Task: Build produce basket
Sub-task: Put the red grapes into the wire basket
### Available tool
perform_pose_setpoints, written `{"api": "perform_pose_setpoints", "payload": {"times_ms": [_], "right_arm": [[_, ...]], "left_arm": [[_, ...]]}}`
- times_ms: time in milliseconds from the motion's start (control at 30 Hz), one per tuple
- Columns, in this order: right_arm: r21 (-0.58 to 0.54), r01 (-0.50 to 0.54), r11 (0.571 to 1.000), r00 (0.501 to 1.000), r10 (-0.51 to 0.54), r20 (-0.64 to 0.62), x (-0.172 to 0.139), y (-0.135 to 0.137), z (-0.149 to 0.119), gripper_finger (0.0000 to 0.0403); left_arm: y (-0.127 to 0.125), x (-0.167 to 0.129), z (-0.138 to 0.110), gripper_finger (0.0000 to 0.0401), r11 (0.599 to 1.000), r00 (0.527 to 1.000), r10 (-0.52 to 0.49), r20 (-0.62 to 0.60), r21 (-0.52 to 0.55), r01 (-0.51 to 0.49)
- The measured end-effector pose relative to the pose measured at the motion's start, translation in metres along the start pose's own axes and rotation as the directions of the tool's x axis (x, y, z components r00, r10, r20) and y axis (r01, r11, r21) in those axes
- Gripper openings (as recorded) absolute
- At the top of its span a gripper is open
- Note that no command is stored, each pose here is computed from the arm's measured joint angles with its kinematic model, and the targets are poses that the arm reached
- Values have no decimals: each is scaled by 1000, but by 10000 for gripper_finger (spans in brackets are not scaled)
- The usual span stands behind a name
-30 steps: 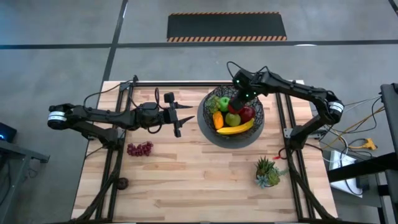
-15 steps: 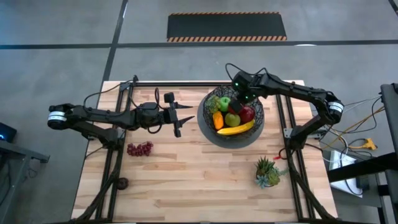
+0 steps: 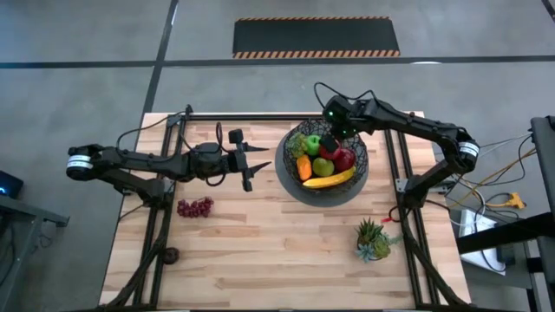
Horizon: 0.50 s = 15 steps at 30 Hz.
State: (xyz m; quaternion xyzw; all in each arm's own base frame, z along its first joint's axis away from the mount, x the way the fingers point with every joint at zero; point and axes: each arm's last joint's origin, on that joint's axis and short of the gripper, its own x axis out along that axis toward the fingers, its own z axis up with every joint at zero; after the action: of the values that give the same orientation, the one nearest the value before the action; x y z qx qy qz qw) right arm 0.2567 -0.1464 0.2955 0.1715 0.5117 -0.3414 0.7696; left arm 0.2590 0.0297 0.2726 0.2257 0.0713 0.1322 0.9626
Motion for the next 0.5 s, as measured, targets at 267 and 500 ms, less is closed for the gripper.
{"api": "perform_pose_setpoints", "payload": {"times_ms": [267, 500], "right_arm": [[-77, 94, 993, 985, -82, 149, -36, 15, -9, 8], [-227, 10, 974, 920, 80, 384, -66, 52, -41, 8]], "left_arm": [[-4, -1, -3, 169, 1000, 1000, -14, -5, -16, 14], [-12, -3, -2, 169, 992, 999, -52, 0, -117, 51]]}}
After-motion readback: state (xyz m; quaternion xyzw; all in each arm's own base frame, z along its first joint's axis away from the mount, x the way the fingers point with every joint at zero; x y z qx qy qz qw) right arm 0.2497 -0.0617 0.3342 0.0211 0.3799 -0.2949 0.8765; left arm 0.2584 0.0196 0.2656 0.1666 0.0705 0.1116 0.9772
